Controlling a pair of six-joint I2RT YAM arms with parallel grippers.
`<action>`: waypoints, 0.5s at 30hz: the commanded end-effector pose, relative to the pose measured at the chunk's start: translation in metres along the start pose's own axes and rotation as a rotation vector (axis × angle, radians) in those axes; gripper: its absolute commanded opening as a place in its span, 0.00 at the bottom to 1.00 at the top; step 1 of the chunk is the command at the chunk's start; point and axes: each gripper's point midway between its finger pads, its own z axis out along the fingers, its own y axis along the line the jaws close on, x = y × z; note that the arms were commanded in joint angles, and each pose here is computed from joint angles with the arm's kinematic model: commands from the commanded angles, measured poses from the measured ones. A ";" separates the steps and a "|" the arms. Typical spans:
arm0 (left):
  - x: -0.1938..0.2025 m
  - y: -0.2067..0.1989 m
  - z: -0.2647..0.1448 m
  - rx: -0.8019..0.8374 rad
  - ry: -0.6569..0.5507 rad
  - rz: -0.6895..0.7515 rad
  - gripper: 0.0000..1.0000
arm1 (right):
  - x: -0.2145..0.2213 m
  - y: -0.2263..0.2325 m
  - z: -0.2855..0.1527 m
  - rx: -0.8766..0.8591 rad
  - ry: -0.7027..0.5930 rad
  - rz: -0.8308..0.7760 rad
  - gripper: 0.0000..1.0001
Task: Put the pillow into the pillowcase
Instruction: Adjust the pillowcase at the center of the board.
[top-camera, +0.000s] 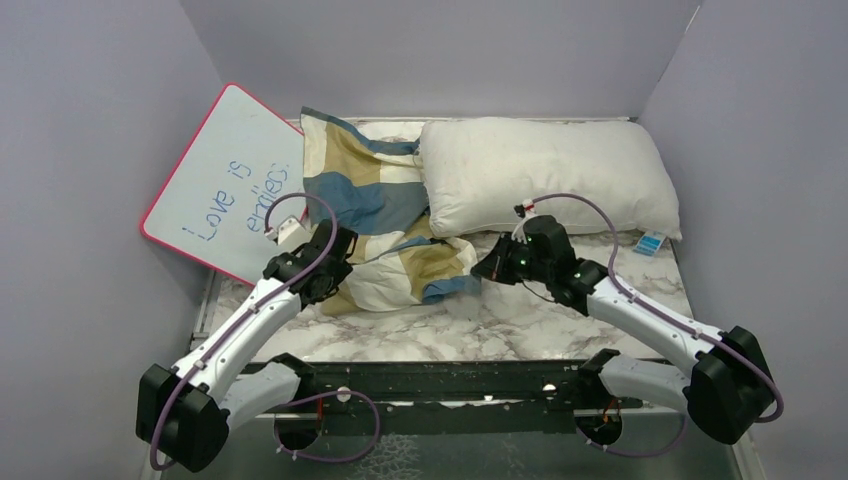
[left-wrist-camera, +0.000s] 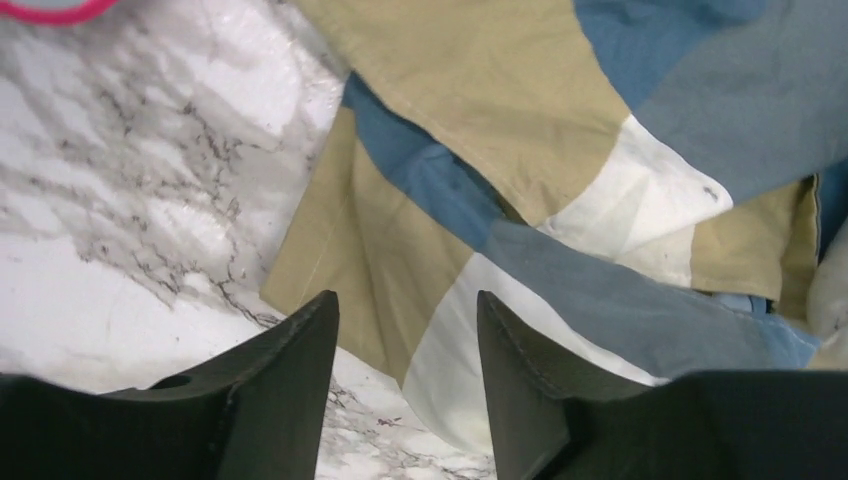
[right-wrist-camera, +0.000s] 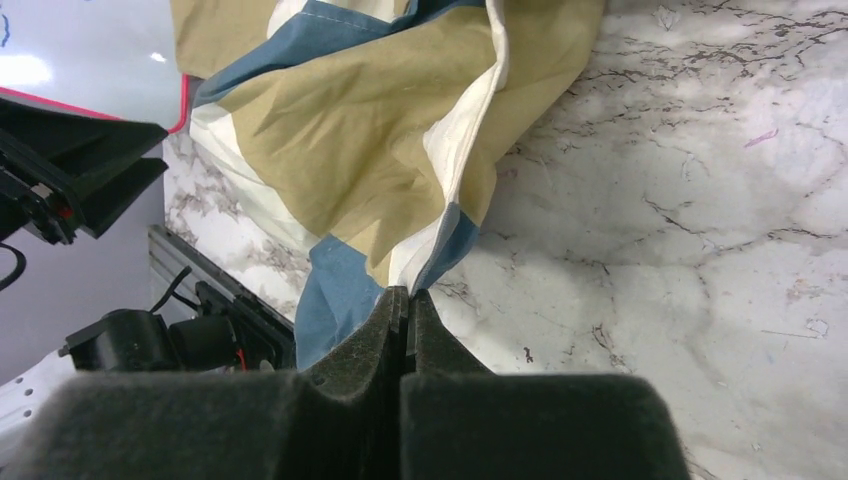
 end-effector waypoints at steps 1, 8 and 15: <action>0.015 0.034 0.003 -0.123 0.015 -0.131 0.50 | -0.004 -0.004 -0.001 0.011 -0.043 -0.022 0.01; 0.028 0.058 0.012 -0.214 0.012 -0.171 0.47 | 0.000 0.004 -0.004 -0.042 -0.029 -0.012 0.01; 0.040 0.068 0.028 -0.257 0.020 -0.126 0.57 | 0.004 0.008 -0.006 -0.083 -0.020 -0.044 0.01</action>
